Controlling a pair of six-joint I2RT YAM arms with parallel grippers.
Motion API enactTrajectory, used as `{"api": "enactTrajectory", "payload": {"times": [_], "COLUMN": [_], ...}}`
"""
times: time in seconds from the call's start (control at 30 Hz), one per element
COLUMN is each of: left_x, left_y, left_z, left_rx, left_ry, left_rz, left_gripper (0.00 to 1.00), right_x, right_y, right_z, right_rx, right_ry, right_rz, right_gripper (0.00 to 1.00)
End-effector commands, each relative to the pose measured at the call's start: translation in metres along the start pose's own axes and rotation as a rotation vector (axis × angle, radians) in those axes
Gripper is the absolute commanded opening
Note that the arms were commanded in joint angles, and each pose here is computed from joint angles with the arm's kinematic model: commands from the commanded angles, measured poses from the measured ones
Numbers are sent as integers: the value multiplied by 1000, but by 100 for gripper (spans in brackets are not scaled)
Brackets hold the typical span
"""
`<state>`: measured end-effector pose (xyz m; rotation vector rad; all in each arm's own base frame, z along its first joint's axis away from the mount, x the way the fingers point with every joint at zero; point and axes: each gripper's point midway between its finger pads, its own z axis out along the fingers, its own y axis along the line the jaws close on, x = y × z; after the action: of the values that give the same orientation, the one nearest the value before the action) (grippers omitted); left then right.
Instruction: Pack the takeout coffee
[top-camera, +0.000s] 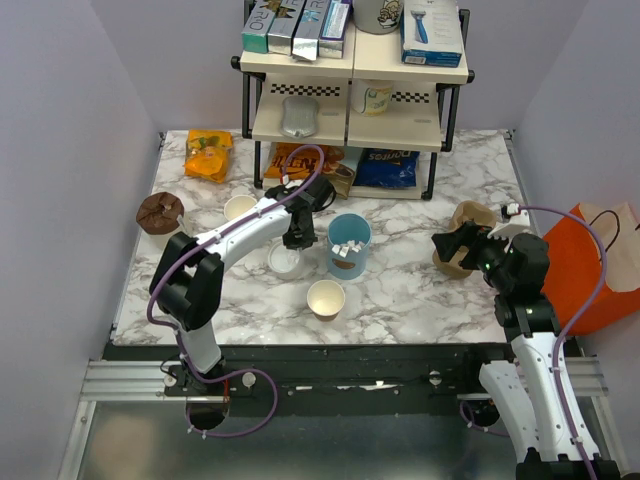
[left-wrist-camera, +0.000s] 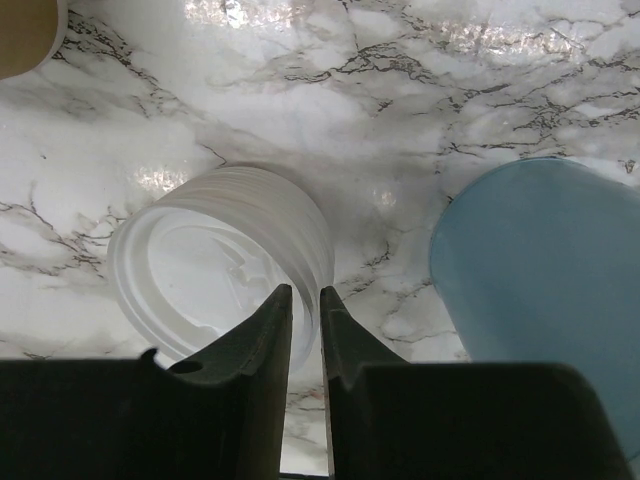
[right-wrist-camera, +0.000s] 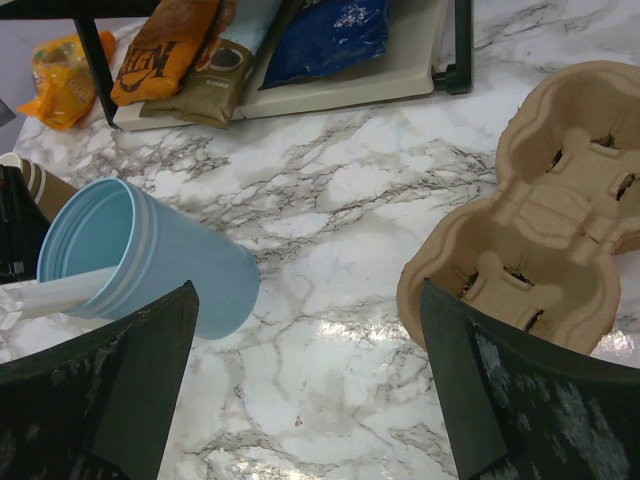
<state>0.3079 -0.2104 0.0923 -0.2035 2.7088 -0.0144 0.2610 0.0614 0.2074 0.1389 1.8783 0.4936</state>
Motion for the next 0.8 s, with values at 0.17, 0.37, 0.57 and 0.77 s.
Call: {"api": "enactTrajectory", "payload": {"times": [0.17, 0.37, 0.57, 0.77], "left_x": [-5, -4, -4, -3], "left_y": [-5, -3, -2, 0], "left_z": [-2, -6, -11, -22], "left_rx": [-1, 2, 16, 38], "left_ry": [-8, -12, -18, -25], "left_rz": [-19, -25, -33, -43], "left_gripper": [14, 2, 0, 0], "right_x": [6, 6, 6, 7], "right_y": [-5, -5, -4, -4], "right_z": [2, 2, 2, 2], "right_rx": [16, 16, 14, 13], "right_ry": [13, 12, 11, 13], "right_rz": [14, 14, 15, 16], "right_gripper": [100, 100, 100, 100]}}
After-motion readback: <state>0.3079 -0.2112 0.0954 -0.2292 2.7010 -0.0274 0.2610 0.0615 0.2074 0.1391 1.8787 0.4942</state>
